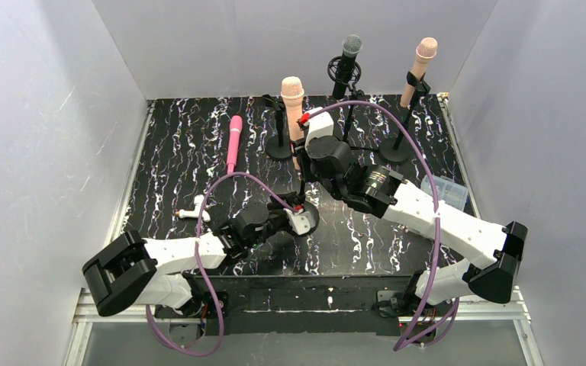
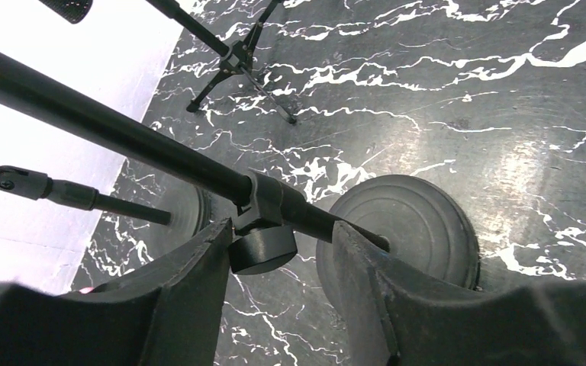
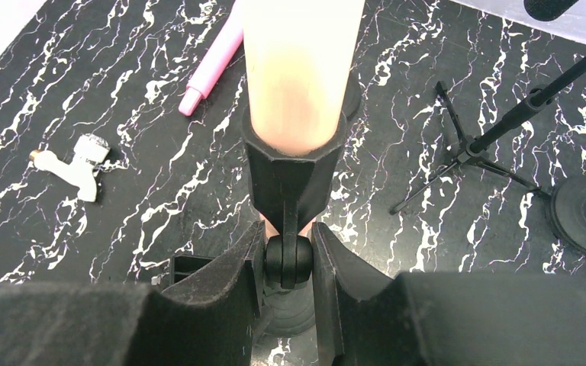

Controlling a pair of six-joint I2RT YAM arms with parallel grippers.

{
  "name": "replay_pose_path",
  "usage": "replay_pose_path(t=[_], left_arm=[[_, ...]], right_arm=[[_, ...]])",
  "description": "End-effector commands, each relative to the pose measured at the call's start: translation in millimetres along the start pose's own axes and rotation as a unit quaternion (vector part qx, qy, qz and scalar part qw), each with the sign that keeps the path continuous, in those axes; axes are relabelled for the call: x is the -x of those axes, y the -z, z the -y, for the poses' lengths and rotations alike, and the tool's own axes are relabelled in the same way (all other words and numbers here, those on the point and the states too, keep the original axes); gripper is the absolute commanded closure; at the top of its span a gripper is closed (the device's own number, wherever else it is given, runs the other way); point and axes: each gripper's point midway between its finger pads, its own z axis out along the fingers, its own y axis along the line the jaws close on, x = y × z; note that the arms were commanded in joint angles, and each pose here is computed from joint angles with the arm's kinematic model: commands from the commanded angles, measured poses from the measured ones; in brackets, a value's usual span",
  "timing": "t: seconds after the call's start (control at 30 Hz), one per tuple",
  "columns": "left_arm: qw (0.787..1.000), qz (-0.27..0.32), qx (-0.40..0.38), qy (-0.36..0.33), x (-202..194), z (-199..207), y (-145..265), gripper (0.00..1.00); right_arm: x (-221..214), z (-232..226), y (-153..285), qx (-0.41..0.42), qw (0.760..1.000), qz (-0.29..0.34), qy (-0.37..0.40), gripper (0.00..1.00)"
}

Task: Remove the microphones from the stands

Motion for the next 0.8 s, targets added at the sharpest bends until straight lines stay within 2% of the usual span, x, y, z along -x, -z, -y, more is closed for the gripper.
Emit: replay_pose_path(t=[0.0,0.1,0.3,0.53,0.7,0.77], left_arm=[[0.999,0.018,0.04,-0.005,14,-20,-1,0.53],[0.999,0.016,0.046,-0.006,14,-22,0,0.58],[0.999,0.01,0.054,0.004,11,-24,2,0.77],[0.997,0.004,0.049,0.057,13,-21,4,1.0],[0.992,0.003,0.022,0.123,16,-10,5,1.0],[0.985,0.0,0.006,0.171,15,-3,6,1.0]], right_arm=[[-16,2,2,0.0,0.999,-0.034,0.024,0.99],[-16,2,1,0.0,0.999,-0.035,0.023,0.99],[-18,2,1,0.0,0.999,-0.037,0.024,0.99],[-19,3,1,-0.002,0.999,-0.038,0.026,0.99],[-17,5,3,-0.005,0.999,-0.034,0.024,0.99],[-16,5,4,-0.005,0.999,-0.034,0.024,0.99]])
